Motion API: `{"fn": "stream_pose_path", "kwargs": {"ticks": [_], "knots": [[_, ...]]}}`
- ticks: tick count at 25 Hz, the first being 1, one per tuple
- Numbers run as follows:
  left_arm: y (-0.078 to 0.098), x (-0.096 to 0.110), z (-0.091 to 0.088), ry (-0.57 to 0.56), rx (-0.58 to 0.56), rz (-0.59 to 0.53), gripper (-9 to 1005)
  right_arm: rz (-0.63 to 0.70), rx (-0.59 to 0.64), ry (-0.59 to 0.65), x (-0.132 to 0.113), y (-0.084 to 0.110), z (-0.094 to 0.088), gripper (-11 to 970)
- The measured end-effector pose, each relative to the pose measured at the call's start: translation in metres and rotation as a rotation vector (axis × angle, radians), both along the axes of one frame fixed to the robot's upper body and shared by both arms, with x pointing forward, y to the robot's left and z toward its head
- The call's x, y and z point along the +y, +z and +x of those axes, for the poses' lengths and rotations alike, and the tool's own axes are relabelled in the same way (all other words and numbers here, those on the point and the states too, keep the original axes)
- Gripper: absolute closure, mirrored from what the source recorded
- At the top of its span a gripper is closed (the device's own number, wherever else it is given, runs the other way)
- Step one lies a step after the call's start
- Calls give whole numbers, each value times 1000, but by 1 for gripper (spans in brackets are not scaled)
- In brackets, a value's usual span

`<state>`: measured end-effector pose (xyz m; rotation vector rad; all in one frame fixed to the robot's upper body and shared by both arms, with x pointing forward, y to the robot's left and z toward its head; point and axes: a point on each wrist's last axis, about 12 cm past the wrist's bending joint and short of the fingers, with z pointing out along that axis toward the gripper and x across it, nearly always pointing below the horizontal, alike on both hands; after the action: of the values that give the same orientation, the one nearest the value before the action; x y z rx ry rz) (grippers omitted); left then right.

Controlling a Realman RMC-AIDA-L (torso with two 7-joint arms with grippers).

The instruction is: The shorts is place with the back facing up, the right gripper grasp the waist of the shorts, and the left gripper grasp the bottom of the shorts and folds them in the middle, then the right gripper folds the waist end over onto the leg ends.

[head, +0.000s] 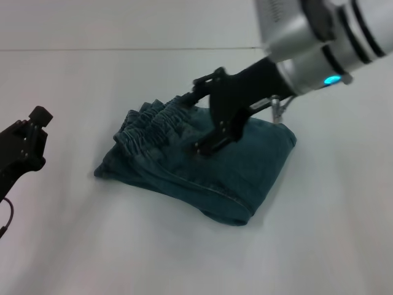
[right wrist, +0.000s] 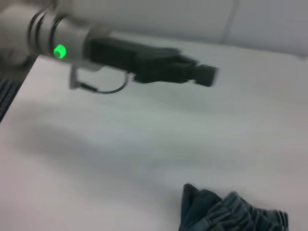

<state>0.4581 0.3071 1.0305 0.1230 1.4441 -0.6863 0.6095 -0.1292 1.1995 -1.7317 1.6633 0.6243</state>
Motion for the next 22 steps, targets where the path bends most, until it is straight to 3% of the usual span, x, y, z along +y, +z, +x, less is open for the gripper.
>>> {"fn": "stream_pose_path", "kwargs": {"ticks": [5, 6, 7, 10, 12, 17, 22], "knots": [[2, 1, 0, -75, -3, 80, 976, 235, 53, -132, -47, -16, -20, 35], [3, 1, 0, -94, 0, 93, 976, 365, 54, -186, -70, -29, -33, 35], [3, 1, 1, -106, 3, 102, 975, 365, 54, -186, -70, -29, -33, 35], [3, 1, 1, -132, 13, 120, 973, 543, 11, -276, -101, -58, -55, 35], [4, 2, 4, -168, 37, 131, 813, 649, -67, -347, -120, -85, -73, 35], [12, 9, 22, -329, 173, 185, 619, 726, -162, -509, -142, -145, -115, 35], [21, 7, 30, -494, 198, 281, 409, 685, -100, -517, -137, -170, -133, 35]]}}
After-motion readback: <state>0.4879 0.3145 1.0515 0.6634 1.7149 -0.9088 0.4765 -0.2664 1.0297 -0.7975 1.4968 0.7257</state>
